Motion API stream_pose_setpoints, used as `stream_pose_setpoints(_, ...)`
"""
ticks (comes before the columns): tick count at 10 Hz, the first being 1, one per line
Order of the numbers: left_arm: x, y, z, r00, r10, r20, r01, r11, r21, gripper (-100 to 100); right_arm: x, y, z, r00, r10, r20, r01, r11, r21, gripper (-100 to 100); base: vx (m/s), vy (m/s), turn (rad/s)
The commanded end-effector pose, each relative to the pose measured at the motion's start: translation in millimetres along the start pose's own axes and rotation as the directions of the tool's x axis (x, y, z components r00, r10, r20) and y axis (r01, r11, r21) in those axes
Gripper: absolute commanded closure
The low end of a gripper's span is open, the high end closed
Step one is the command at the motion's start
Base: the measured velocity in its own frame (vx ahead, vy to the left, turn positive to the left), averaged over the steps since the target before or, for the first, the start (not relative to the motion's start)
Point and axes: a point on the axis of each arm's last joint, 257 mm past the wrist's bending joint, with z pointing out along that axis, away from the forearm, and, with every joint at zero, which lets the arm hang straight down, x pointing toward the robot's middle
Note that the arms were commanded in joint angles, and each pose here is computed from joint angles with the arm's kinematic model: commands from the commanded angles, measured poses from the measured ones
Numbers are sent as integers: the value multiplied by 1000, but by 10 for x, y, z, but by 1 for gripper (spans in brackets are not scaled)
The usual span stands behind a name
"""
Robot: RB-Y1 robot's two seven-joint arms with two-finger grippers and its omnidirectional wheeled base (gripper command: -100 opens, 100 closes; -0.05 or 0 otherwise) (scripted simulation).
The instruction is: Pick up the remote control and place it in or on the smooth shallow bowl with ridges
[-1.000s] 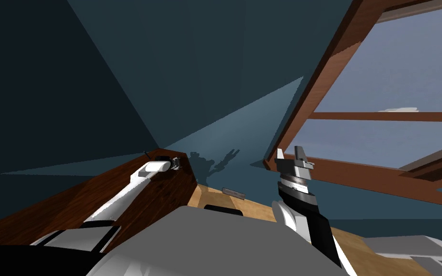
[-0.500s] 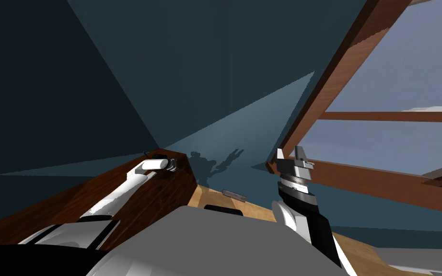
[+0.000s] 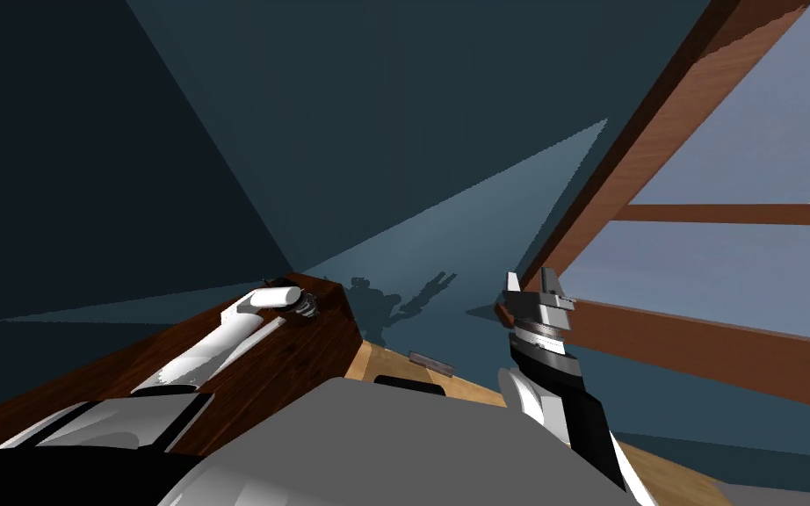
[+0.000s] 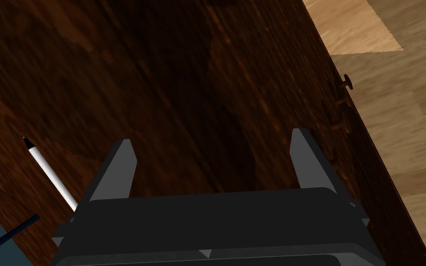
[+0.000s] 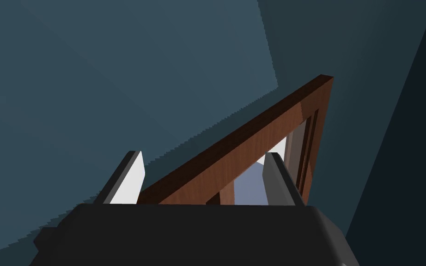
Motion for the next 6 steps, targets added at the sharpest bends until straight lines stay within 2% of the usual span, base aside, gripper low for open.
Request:
stream_pose_setpoints(1,-154,-39,-76,998,-51,34,53,998,-35,-100,0,0,0,1000,0,0,0,1000,0,0,41,14,78)
stream_pose_setpoints(2,-190,21,-80,998,-51,49,53,997,-58,-100,0,0,0,1000,0,0,0,1000,0,0,47,16,53)
stream_pose_setpoints(3,-322,-34,-150,992,-96,75,102,992,-76,-100,0,0,0,1000,0,0,0,1000,0,0,67,19,68)
stream_pose_setpoints(4,-355,26,-159,991,-95,91,104,990,-98,-100,0,0,0,1000,0,0,0,1000,0,0,53,16,44)
stream_pose_setpoints(5,-485,-3,-230,983,-137,119,151,981,-118,-100,0,0,0,1000,0,0,0,1000,0,0,56,29,67)
stream_pose_setpoints(6,-509,41,-239,982,-135,131,153,979,-134,-100,0,0,0,1000,0,0,0,1000,0,0,44,26,49)
